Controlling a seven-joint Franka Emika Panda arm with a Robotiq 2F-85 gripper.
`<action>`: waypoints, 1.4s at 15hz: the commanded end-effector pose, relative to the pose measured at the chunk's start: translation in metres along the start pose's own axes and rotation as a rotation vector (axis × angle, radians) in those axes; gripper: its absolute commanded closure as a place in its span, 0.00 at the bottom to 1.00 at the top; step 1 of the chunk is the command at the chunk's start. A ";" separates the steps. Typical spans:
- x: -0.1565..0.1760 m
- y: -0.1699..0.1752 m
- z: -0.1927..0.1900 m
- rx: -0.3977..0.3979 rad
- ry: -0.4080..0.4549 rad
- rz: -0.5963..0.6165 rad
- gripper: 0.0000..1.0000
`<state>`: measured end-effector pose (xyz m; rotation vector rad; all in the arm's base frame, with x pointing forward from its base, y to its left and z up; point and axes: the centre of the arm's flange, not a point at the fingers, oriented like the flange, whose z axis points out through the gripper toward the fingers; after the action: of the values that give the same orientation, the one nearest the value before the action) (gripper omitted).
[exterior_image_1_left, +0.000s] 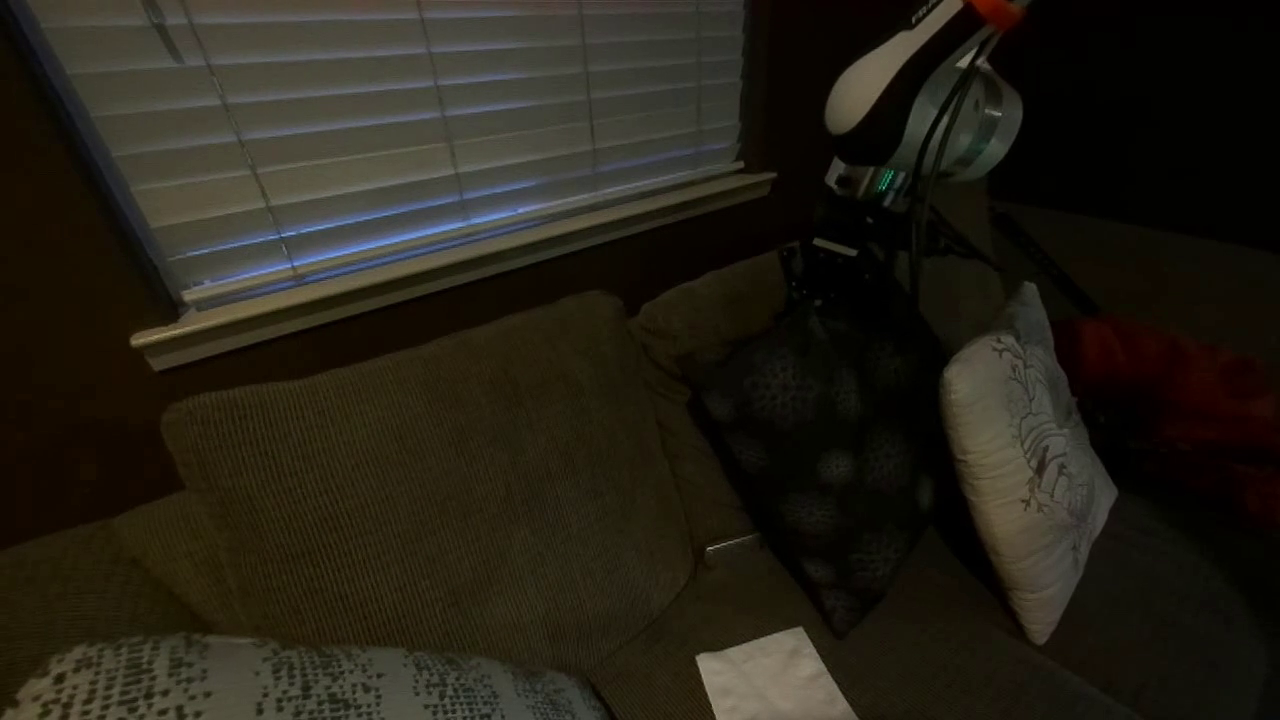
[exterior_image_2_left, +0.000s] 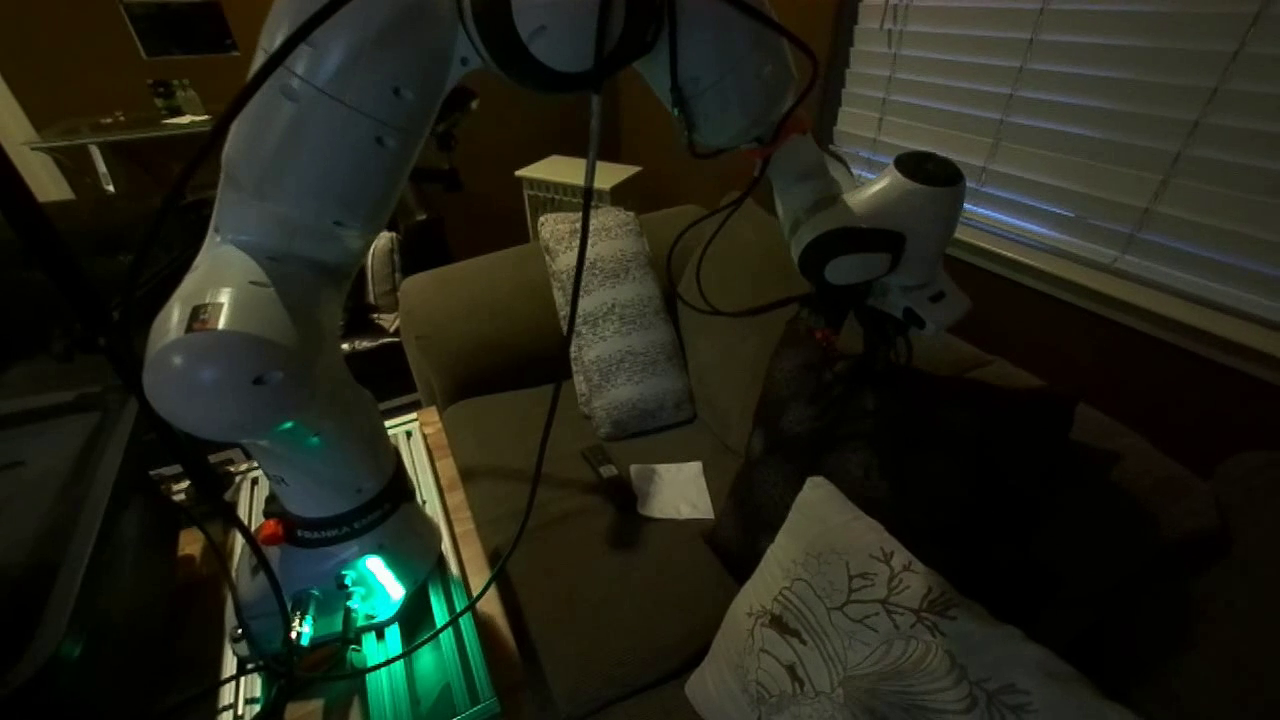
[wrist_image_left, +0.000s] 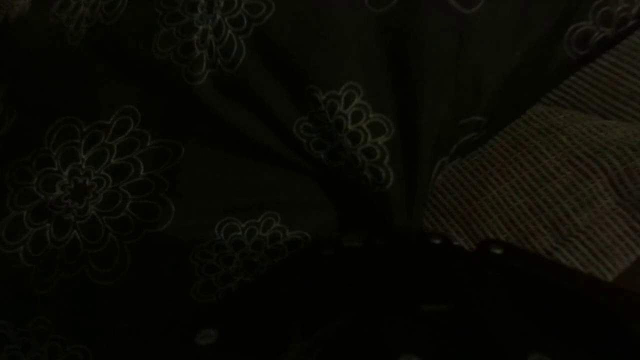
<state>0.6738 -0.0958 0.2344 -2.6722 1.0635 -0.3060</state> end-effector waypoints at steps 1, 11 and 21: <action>-0.020 -0.021 -0.042 0.132 0.032 0.019 0.98; -0.030 -0.030 -0.007 0.125 -0.020 0.015 0.93; -0.070 -0.052 -0.012 0.309 -0.043 0.005 0.98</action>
<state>0.6599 -0.0333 0.2307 -2.4957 0.9664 -0.3227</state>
